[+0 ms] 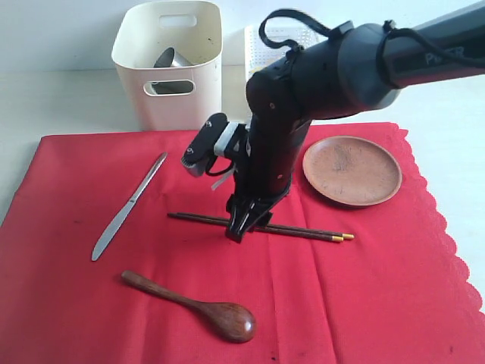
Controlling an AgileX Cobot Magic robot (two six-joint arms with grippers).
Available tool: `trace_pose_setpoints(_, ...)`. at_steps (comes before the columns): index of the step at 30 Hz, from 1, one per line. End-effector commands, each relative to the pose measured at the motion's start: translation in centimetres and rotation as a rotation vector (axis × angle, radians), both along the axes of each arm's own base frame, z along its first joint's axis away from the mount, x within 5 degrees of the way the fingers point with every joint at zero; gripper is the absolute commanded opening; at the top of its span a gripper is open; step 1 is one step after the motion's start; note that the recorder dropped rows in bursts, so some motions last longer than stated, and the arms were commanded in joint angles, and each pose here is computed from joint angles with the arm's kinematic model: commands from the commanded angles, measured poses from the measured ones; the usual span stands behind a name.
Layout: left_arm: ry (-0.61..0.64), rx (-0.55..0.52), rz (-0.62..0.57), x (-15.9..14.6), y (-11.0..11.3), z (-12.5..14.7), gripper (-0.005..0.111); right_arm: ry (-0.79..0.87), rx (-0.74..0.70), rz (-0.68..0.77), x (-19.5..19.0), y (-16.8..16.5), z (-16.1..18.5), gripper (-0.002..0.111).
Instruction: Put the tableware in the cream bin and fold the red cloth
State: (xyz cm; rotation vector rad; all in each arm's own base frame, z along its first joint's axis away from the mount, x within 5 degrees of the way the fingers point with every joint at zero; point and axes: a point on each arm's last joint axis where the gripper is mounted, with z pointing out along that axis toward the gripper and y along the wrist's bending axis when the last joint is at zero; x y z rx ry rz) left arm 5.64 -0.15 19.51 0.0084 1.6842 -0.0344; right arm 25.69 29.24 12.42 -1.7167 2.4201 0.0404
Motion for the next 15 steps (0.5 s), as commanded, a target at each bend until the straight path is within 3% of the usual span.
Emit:
trace_pose_setpoints(1,-0.007,-0.007,0.002,-0.05,0.01,0.06,0.004,0.043,-0.064,0.059,-0.02,-0.29,-2.75,0.050)
trace_pose_setpoints(7,-0.007,-0.007,0.002,-0.05,0.01,0.06,0.004,0.102,-0.130,0.240,-0.62,-0.76,-3.08,0.000)
trace_pose_setpoints(15,-0.007,-0.007,0.002,-0.05,0.01,0.06,0.004,0.124,-0.162,0.368,-0.87,-1.04,-2.98,0.000)
